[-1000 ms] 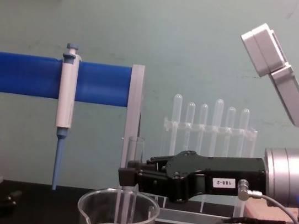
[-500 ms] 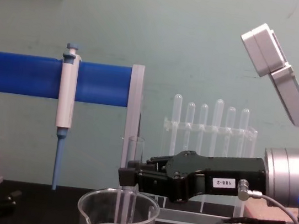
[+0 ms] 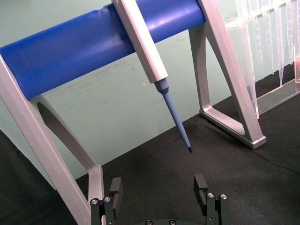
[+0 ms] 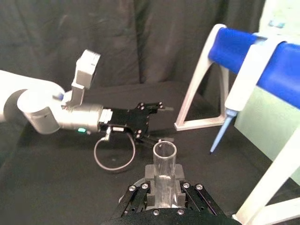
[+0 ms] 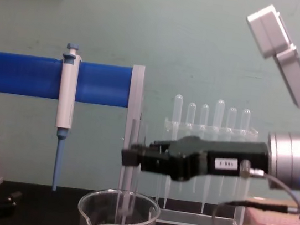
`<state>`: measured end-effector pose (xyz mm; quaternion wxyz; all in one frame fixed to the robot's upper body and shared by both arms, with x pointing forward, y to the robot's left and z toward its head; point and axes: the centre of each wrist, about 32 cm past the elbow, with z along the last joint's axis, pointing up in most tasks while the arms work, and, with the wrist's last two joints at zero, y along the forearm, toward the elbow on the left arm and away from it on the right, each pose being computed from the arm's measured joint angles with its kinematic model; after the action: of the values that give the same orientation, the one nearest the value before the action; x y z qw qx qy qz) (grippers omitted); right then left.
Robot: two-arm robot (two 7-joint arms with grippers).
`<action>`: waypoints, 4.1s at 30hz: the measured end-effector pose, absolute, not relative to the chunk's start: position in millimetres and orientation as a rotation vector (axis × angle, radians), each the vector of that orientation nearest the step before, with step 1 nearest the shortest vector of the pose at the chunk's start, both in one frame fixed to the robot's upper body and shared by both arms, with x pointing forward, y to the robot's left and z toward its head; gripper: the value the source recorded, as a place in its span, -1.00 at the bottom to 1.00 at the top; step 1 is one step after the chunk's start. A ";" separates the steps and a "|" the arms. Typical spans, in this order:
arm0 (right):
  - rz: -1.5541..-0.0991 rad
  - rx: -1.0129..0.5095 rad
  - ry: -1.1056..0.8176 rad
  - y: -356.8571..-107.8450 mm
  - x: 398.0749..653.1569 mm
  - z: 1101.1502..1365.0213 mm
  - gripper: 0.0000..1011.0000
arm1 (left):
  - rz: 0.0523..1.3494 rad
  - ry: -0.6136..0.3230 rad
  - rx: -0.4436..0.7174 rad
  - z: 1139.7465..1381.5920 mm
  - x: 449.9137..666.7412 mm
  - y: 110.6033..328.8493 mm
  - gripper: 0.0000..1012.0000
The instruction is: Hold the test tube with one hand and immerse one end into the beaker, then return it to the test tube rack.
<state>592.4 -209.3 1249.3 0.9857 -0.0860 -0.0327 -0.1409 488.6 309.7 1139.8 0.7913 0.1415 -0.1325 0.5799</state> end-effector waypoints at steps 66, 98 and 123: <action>-0.526 -0.160 -0.111 -289.1 499.9 1290.3 -0.53 | 1.248 -0.285 0.304 1139.8 488.6 309.7 0.98; -0.558 -0.183 -0.108 -289.7 499.1 1254.2 -0.53 | 1.248 -0.285 0.304 1139.8 488.6 309.7 0.98; -0.564 -0.194 -0.056 -288.7 503.8 1226.1 -0.53 | 1.248 -0.285 0.304 1139.8 488.6 309.7 0.98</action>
<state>503.8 -288.7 1226.1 0.9554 -0.0956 -0.0276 -0.2779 488.6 309.7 1139.8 0.7913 0.1415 -0.1325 0.5799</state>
